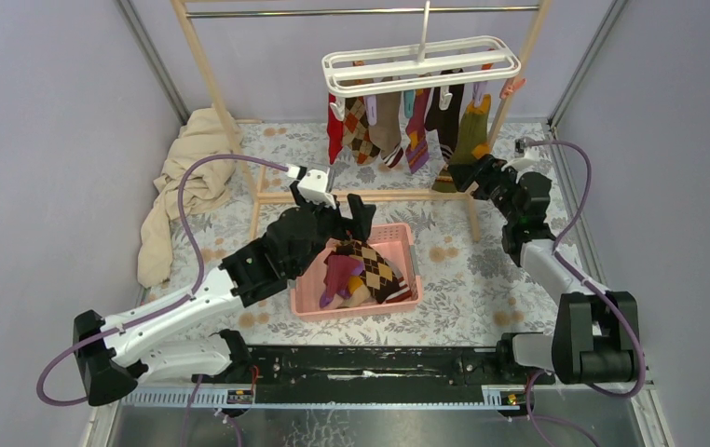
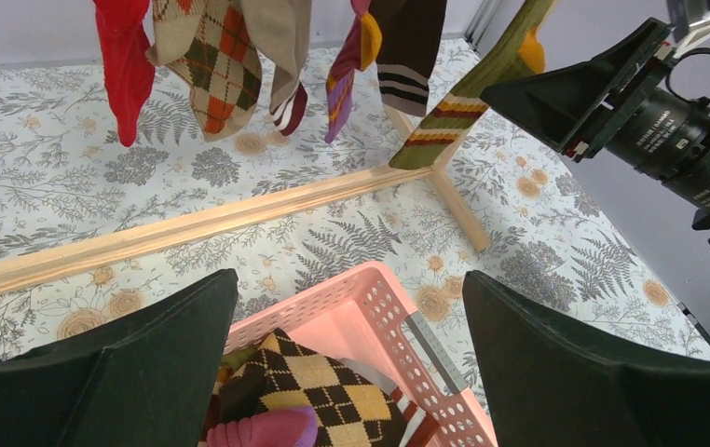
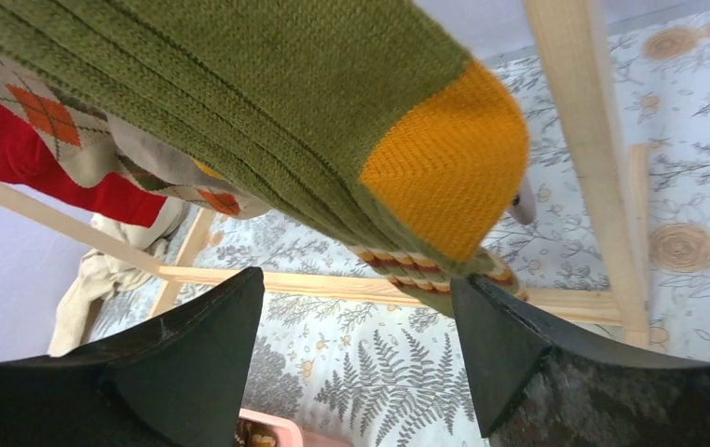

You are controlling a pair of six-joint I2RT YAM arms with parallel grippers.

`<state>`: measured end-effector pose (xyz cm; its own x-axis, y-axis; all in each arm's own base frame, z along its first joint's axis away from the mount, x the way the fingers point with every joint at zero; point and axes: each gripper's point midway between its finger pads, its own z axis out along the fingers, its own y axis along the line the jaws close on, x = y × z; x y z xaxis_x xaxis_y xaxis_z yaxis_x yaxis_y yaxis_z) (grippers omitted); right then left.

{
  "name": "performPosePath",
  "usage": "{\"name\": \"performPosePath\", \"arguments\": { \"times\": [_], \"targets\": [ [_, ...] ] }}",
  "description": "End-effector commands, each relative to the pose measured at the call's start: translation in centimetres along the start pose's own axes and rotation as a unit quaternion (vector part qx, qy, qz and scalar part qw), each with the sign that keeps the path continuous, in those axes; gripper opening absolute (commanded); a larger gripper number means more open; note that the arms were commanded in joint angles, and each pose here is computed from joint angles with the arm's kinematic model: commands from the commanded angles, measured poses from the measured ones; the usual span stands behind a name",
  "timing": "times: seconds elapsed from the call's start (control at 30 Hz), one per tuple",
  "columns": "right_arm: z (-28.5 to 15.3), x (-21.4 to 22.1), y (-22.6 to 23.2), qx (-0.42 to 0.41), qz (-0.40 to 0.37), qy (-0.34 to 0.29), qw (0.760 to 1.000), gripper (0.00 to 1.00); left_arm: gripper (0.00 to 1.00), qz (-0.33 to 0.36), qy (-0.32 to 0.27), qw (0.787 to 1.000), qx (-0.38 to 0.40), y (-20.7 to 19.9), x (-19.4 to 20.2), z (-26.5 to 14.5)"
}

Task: Remove the socks clipped to the hanger
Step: Remove the sock from the hanger.

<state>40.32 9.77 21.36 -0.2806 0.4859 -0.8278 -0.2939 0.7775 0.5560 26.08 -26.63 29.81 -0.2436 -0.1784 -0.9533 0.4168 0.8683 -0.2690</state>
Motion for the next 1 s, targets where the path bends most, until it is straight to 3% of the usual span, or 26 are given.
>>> {"name": "performPosePath", "arguments": {
  "times": [0.0, 0.4, 0.77, 0.87, 0.97],
  "targets": [
    [-1.0, -2.7, 0.0, 0.016, -0.043, -0.051, 0.998, 0.81, 0.99, -0.013, -0.02, 1.0, 0.01, -0.7, -0.8, 0.4],
    [-0.8, -5.0, -1.9, -0.026, 0.008, -0.093, 0.995, 0.79, 0.99, -0.01, -0.013, 1.0, 0.015, -0.8, -0.6, 0.8],
    [-0.1, -5.1, 1.9, -0.174, 0.048, -0.09, 0.979, 0.74, 0.99, -0.005, -0.007, 1.0, 0.016, -0.8, 0.0, 1.4],
    [-0.1, -5.2, 2.9, -0.207, 0.061, -0.087, 0.973, 0.67, 0.99, -0.005, -0.005, 1.0, 0.017, -0.8, 0.1, 1.6],
    [-0.6, -5.1, 3.3, -0.216, 0.076, -0.085, 0.97, 0.48, 0.99, -0.004, -0.002, 1.0, 0.021, -1.0, 0.3, 1.9]
  ]
}}
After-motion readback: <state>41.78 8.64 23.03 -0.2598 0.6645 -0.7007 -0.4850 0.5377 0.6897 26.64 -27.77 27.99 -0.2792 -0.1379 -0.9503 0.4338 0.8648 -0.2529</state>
